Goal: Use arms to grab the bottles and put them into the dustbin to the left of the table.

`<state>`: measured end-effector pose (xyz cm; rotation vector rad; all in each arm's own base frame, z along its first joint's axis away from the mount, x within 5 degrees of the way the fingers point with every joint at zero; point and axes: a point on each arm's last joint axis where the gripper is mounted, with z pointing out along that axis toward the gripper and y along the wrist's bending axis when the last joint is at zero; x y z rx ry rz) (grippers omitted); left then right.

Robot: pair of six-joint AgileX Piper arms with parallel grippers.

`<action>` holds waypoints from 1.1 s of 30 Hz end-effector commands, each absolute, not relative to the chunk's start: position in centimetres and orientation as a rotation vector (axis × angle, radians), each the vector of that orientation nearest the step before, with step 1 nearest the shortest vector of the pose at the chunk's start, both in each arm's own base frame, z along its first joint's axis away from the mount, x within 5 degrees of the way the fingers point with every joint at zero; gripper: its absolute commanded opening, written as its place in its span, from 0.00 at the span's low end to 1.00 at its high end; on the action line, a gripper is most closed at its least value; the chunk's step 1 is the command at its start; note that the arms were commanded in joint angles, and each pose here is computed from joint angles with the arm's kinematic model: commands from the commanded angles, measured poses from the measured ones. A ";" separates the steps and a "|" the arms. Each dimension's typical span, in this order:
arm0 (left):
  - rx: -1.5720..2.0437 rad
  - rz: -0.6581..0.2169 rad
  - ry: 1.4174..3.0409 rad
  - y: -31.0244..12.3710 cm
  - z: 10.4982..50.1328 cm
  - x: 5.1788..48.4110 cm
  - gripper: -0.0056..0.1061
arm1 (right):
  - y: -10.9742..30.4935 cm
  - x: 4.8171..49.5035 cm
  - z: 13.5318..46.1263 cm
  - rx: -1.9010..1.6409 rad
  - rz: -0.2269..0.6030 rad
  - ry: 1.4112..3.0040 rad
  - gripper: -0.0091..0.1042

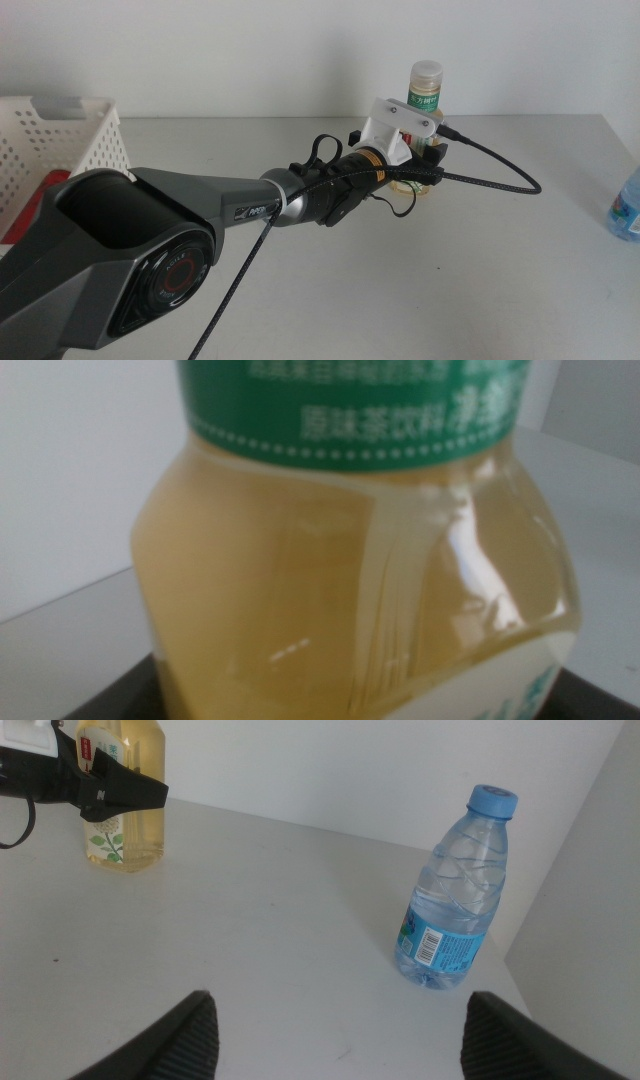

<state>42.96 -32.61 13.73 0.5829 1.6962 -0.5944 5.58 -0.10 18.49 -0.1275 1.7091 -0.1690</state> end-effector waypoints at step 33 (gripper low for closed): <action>0.415 -0.176 2.045 -17.7 39.8 36.0 0.04 | -0.2 5.4 19.6 -0.117 -0.200 1.609 0.63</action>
